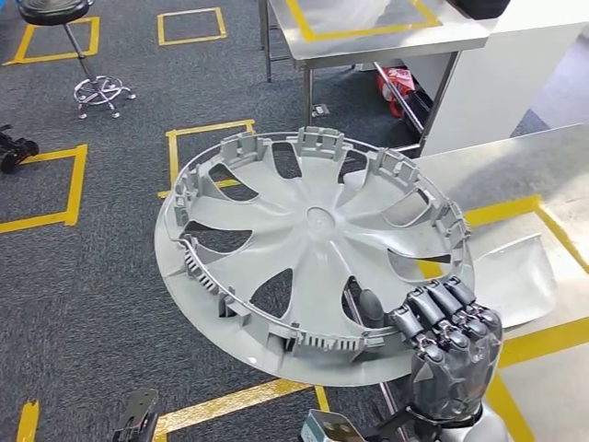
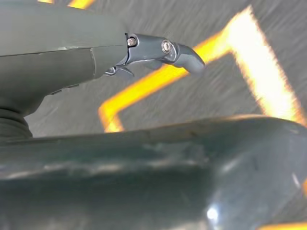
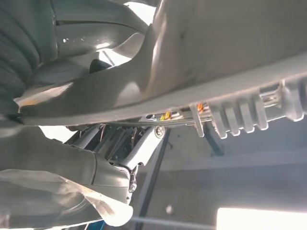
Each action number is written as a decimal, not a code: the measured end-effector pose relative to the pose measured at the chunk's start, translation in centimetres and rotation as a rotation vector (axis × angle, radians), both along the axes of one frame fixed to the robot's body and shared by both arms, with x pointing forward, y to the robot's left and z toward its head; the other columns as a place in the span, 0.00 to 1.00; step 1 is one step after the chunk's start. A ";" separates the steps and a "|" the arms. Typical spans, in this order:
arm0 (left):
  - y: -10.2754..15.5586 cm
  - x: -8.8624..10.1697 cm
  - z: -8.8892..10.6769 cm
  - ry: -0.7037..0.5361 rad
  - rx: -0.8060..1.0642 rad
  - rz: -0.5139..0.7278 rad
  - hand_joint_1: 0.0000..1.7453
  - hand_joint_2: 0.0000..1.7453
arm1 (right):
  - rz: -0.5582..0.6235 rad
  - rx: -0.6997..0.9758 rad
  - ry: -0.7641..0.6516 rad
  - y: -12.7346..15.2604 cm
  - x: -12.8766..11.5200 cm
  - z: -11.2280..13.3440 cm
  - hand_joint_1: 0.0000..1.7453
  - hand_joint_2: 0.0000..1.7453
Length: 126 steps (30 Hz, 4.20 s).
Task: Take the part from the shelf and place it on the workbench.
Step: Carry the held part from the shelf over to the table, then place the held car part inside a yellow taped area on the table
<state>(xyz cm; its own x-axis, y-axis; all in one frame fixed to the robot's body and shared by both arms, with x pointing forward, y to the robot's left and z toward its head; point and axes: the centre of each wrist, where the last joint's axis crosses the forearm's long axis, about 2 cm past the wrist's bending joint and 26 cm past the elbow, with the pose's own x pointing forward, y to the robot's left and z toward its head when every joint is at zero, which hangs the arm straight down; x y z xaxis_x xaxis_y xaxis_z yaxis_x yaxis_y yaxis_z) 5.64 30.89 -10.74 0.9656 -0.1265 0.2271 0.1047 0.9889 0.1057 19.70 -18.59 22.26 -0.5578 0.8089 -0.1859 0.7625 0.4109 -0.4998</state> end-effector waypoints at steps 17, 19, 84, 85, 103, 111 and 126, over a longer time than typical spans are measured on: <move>6.1 -4.9 0.0 0.163 -0.099 -0.062 0.00 0.00 | 0.029 0.017 -0.013 0.7 -0.3 0.5 1.00 1.00; 6.3 -5.2 0.0 0.168 -0.089 -0.077 0.00 0.00 | 0.030 0.017 -0.011 0.7 -0.4 0.4 1.00 1.00; 5.0 -5.1 0.8 0.103 0.044 -0.213 0.00 0.00 | 0.049 -0.005 0.015 0.9 -1.0 -0.4 1.00 1.00; 5.0 -5.0 0.8 0.100 0.047 -0.211 0.00 0.00 | 0.047 -0.006 0.014 0.9 -0.9 -0.4 1.00 1.00; 4.2 -4.4 1.8 0.054 0.056 -0.222 0.00 0.00 | 0.042 -0.016 0.017 0.7 -0.8 -0.5 1.00 1.00; 3.9 -4.5 2.1 0.060 0.052 -0.206 0.00 0.00 | 0.039 -0.012 0.022 0.7 -0.8 -0.6 1.00 1.00; 3.8 -4.5 2.3 0.052 0.057 -0.202 0.00 0.00 | 0.049 -0.030 0.009 0.7 -0.7 -0.5 1.00 1.00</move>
